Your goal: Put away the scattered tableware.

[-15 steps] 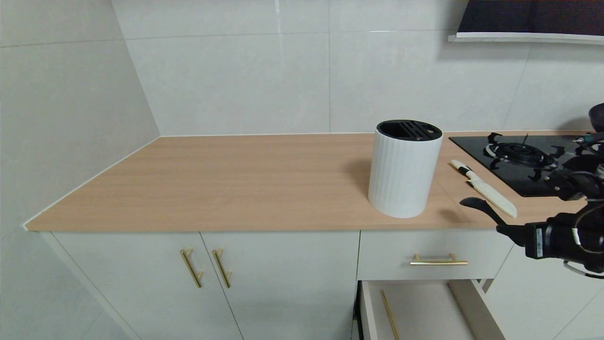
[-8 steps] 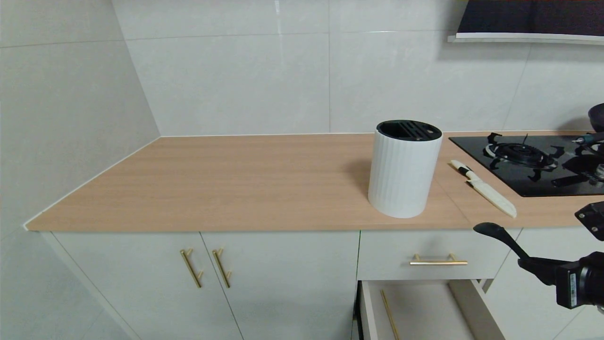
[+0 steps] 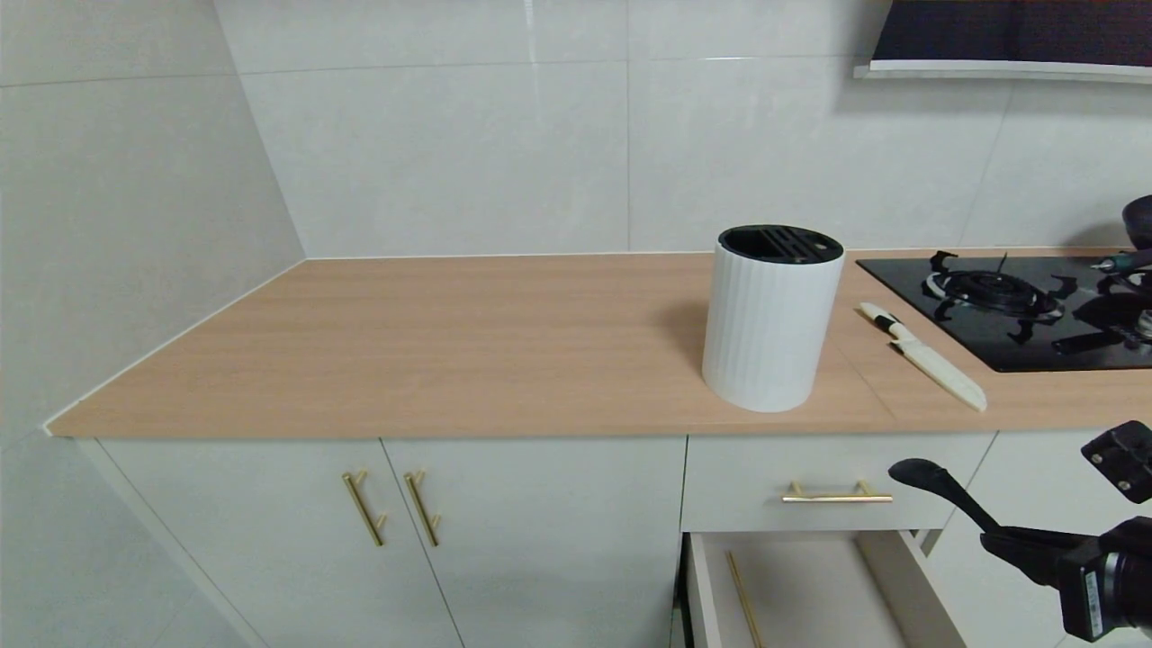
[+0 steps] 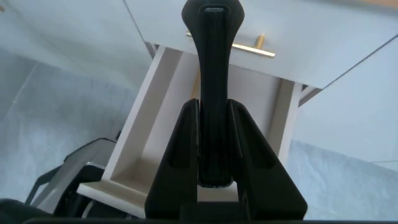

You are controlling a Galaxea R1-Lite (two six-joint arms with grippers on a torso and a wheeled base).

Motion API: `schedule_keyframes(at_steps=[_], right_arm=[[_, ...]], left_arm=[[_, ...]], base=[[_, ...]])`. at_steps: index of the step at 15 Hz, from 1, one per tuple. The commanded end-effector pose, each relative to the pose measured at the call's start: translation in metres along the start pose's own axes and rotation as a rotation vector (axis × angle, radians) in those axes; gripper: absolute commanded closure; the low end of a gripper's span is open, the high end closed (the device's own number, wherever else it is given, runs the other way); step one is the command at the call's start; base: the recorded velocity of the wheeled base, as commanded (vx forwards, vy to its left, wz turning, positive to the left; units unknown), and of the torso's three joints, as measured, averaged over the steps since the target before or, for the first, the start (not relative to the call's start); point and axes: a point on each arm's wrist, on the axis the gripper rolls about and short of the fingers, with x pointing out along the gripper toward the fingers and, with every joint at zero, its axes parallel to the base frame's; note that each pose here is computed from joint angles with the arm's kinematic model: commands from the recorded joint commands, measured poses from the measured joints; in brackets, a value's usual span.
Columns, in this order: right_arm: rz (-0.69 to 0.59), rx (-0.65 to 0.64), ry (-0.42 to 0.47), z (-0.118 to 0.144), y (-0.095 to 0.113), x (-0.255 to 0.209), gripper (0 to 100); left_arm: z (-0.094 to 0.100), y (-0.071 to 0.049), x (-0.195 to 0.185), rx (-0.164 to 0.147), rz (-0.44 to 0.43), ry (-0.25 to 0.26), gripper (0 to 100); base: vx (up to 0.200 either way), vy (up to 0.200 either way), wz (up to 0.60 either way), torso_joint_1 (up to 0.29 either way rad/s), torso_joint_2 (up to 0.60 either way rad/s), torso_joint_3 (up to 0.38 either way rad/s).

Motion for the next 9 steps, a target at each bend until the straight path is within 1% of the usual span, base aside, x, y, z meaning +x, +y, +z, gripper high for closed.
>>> schedule_keyframes(at_steps=[1,9], right_arm=[[0.010,-0.001,0.016,-0.0026,0.0010,0.0019,100],[0.027,-0.002,0.050,-0.0063,0.0027,0.0081,100]], left_arm=[[0.0000,0.0000,0.0001,0.000,-0.001,0.001,0],[-0.0002,0.0000,0.0001,0.000,0.000,0.003,0]], base=[[0.000,0.000,0.00,-0.163,0.36,0.198],[0.000,0.000,0.00,-0.199,0.47,0.274]])
